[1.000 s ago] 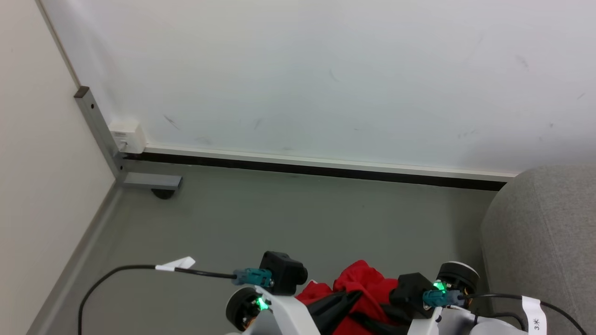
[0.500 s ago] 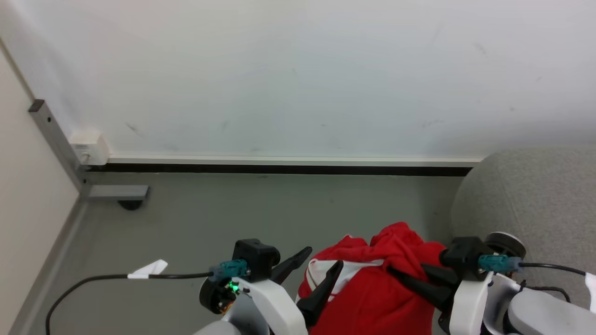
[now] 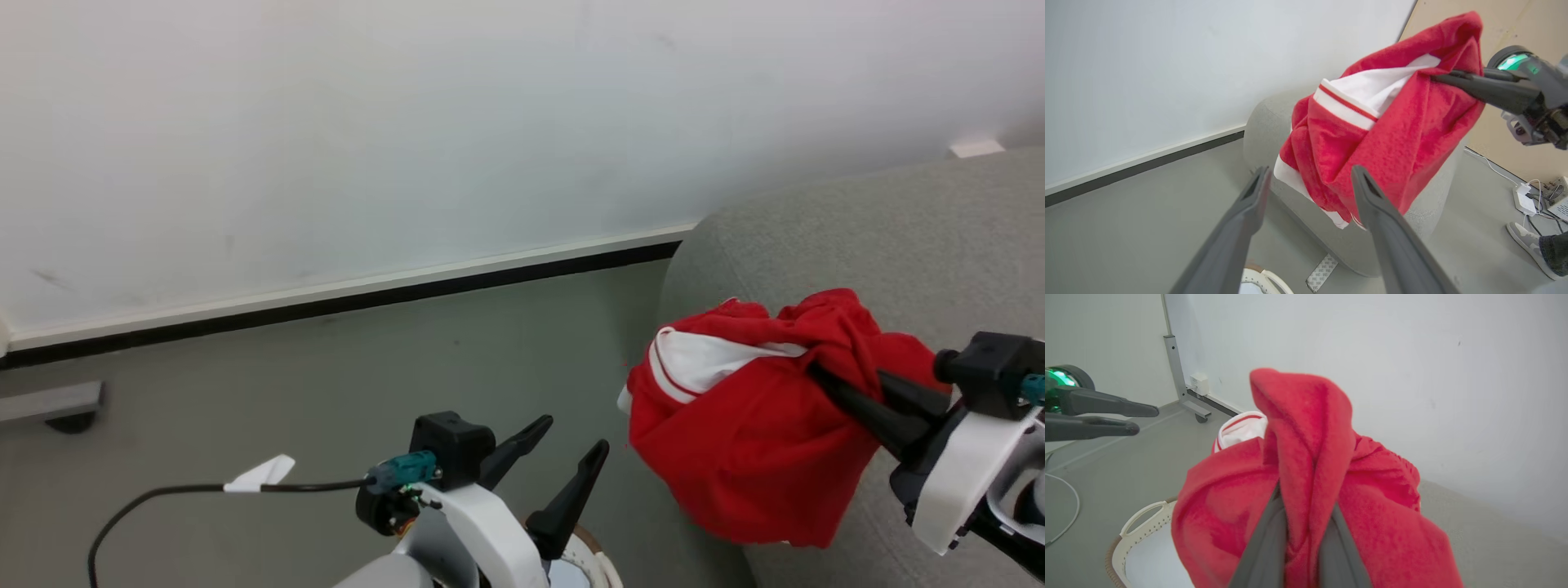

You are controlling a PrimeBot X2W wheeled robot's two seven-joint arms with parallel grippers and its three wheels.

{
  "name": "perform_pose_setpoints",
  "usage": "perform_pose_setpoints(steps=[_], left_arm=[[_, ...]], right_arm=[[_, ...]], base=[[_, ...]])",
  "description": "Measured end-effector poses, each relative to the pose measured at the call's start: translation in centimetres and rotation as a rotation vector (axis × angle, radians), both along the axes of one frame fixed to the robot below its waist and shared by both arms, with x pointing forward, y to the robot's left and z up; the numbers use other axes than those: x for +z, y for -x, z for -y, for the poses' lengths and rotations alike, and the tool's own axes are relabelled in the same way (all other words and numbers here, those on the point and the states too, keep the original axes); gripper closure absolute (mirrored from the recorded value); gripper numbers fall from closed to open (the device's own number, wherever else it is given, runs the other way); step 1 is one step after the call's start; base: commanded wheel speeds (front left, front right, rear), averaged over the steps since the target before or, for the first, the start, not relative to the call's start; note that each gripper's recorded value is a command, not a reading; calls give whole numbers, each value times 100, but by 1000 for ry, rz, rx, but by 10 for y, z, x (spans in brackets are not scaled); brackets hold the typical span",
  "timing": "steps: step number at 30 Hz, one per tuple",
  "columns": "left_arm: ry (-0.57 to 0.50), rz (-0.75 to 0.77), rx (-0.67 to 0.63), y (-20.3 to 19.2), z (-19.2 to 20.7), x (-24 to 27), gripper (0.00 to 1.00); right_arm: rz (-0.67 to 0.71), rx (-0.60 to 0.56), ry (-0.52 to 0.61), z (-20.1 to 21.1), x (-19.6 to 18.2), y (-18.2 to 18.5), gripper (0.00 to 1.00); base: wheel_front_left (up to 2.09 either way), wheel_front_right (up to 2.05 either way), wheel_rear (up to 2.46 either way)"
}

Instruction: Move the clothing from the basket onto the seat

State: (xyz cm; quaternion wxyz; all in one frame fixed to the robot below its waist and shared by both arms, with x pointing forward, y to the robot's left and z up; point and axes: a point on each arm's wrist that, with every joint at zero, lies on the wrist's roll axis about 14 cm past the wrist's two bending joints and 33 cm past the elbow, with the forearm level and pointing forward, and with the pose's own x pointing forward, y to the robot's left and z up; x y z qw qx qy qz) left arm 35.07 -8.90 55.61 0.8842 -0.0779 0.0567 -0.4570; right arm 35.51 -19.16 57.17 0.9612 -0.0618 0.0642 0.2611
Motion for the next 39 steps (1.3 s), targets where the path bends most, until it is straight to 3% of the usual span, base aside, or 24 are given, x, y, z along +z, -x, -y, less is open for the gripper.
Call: perform_pose_setpoints(steps=[7,13,17,30,31,37,39], left_arm=[[13,-14,-99,8,31,-4,0],[19,-22,-160,12,48,-6,0],[24,-26,-184,5,54,-6,0],[17,33,-229,-81,68,-13,0],[12,36,-235,-97,68,-21,0],[23,30,-235,-135,67,-42,0],[28,6,-223,-148,65,-59,0]], right_arm=[[19,-156,-17,51,5,17,100],[-2,-228,-40,68,-3,29,100],[34,-265,-61,76,4,18,100],[273,-582,-11,173,35,-93,100],[293,-639,-10,188,34,-116,100],[344,-777,21,228,36,-177,100],[311,-839,16,243,16,-197,100]], base=[[0,0,0],[0,0,0],[0,0,0],[0,0,0],[0,0,0],[0,0,0],[0,0,0]])
